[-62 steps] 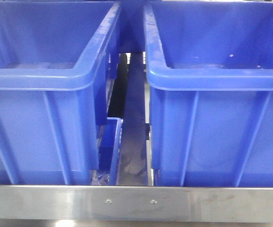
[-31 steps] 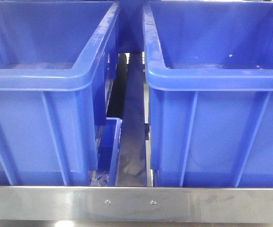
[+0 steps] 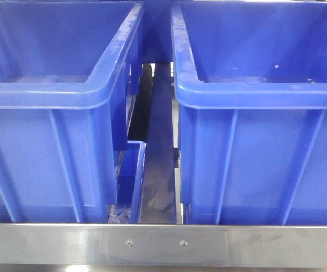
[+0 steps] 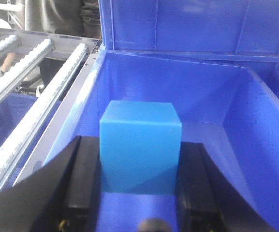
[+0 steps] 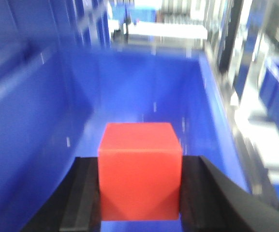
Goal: Sort and place red and blue blocks on shelf
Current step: 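Lower the blue cube and red cube toward the bin floors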
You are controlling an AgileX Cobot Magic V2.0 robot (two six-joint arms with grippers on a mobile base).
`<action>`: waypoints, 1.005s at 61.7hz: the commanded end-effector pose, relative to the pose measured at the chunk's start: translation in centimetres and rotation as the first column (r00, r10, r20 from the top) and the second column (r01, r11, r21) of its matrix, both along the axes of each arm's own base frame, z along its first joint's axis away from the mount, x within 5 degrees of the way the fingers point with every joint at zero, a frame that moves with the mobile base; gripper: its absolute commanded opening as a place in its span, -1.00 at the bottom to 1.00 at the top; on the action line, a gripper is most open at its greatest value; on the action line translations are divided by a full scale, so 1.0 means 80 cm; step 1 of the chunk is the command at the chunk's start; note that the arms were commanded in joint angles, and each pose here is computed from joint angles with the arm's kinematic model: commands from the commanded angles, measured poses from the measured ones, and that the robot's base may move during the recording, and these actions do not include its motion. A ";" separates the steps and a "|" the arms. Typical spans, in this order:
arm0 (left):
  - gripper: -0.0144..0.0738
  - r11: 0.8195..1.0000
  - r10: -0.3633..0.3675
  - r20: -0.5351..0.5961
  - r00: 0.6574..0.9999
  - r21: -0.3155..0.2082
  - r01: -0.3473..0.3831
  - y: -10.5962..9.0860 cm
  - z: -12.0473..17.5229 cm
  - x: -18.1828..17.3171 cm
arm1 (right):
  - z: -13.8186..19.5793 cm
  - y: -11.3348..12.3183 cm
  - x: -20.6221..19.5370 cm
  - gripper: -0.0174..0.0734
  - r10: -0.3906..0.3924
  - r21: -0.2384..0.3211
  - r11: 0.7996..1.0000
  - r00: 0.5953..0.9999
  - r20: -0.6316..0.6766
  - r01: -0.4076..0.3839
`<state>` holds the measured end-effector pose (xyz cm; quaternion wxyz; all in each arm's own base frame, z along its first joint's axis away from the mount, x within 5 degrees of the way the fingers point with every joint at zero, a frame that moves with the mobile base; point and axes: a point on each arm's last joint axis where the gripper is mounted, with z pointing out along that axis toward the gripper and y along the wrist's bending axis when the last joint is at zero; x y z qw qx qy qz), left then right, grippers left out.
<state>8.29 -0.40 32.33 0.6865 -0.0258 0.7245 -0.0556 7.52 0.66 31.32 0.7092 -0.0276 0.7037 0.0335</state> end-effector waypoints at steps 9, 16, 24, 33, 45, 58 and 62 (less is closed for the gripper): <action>-0.39 0.997 -0.078 0.105 0.991 -0.015 0.080 -0.009 0.034 0.006 | 0.037 0.001 0.013 -0.52 -0.001 -0.001 1.000 0.996 0.094 0.001; -0.39 0.986 -0.166 0.062 0.984 0.002 0.166 -0.022 0.036 0.023 | 0.049 0.007 0.032 -0.52 0.035 -0.003 0.999 0.997 0.072 -0.035; -0.39 0.965 -0.263 0.028 0.964 0.016 0.262 -0.043 0.035 0.049 | 0.059 0.025 0.058 -0.52 0.127 -0.007 0.992 0.991 0.035 -0.127; -0.39 0.942 -0.334 0.025 0.942 0.016 0.334 -0.068 0.029 0.076 | 0.052 0.049 0.091 -0.52 0.210 -0.010 0.978 0.978 0.004 -0.210; -0.39 0.944 -0.329 0.004 0.944 0.019 0.329 -0.083 0.012 0.113 | 0.031 0.062 0.130 -0.52 0.213 -0.015 0.977 0.976 -0.048 -0.214; -0.38 0.944 -0.327 -0.094 0.940 0.020 0.330 -0.092 -0.011 0.134 | 0.015 0.067 0.147 -0.40 0.211 -0.020 0.976 0.971 -0.114 -0.215; -0.30 0.944 -0.326 -0.105 0.939 0.012 0.329 -0.093 -0.013 0.136 | 0.015 0.067 0.147 -0.29 0.211 -0.020 0.976 0.971 -0.115 -0.215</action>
